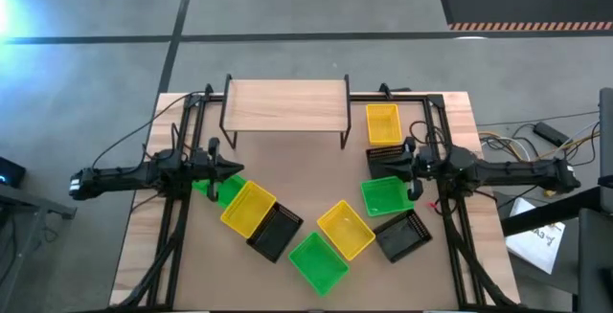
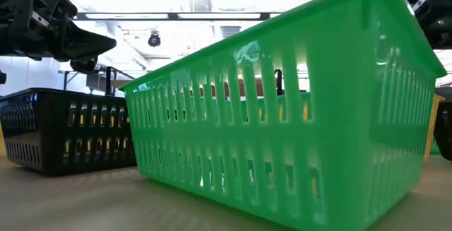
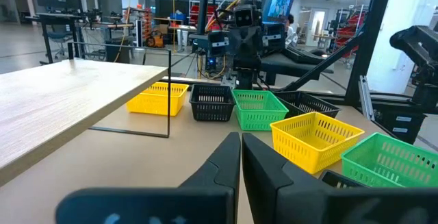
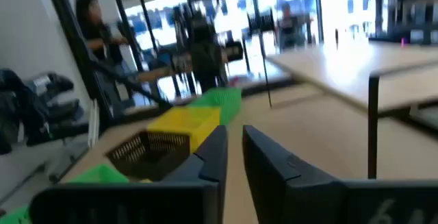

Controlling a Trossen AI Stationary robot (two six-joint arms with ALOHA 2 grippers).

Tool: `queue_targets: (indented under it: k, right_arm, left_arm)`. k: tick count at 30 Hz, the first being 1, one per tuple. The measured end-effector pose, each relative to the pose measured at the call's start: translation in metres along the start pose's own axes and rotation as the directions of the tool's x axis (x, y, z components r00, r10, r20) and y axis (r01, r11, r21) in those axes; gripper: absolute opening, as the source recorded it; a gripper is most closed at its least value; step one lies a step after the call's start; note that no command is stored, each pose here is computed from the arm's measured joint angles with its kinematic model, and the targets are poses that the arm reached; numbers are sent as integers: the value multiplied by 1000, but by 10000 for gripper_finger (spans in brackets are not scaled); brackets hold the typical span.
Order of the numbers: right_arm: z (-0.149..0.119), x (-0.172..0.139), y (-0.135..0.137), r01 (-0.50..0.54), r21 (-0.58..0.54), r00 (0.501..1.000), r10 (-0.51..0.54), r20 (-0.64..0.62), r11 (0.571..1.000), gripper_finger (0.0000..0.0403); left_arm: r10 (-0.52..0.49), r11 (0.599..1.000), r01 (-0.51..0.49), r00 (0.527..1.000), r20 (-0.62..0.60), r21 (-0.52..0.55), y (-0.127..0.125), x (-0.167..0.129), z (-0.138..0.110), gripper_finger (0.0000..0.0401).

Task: Stack baskets on shelf by color
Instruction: Put the bottom right yellow bin on the shelf

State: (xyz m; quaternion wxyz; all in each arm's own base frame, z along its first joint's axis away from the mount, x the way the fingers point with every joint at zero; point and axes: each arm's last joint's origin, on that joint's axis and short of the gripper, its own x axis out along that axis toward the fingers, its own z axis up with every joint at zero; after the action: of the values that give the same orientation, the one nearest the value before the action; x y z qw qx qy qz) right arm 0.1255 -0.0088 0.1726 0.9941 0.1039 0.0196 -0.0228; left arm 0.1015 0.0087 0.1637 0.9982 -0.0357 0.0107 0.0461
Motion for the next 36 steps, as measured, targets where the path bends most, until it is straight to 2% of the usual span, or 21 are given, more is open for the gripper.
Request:
queue_targets:
  k: [5, 10, 15, 17, 19, 23, 28, 31, 36]
  right_arm:
    - [18, 16, 2, 74, -24, 981, -77, -176, 997, 109]
    - [40, 38, 10, 64, -85, 918, -92, -385, 994, 156]
    - [52, 68, 37, -78, -118, 820, -4, -573, 990, 175]
    - [52, 79, 54, -151, -127, 761, 33, -648, 980, 175]
    - [59, 93, 76, -237, -145, 729, 77, -680, 961, 176]
    - [52, 111, 116, -339, -143, 574, 84, -814, 930, 176]
    - [49, 132, 169, -398, -112, 478, 102, -873, 910, 176]
    - [31, 141, 192, -421, -149, 395, 33, -918, 895, 176]
    - [3, 155, 217, -429, -237, 328, -95, -940, 871, 174]
  left_arm:
    - [0, 1000, 0, 1000, 0, 0, 0, 0, 0, 0]
    - [0, 1000, 0, 1000, 0, 0, 0, 0, 0, 0]
    - [0, 1000, 0, 1000, 0, 0, 0, 0, 0, 0]
    - [0, 1000, 0, 1000, 0, 0, 0, 0, 0, 0]
    - [0, 1000, 0, 1000, -1, 0, 0, 0, 0, 0]
    - [0, 1000, 0, 1000, 0, 0, 0, 0, 0, 0]
    - [0, 1000, 0, 1000, 0, 0, 0, 0, 0, 0]
    - [0, 1000, 0, 1000, 0, 0, 0, 0, 0, 0]
    - [1, 1000, -1, 1000, 0, 0, 0, 0, 0, 0]
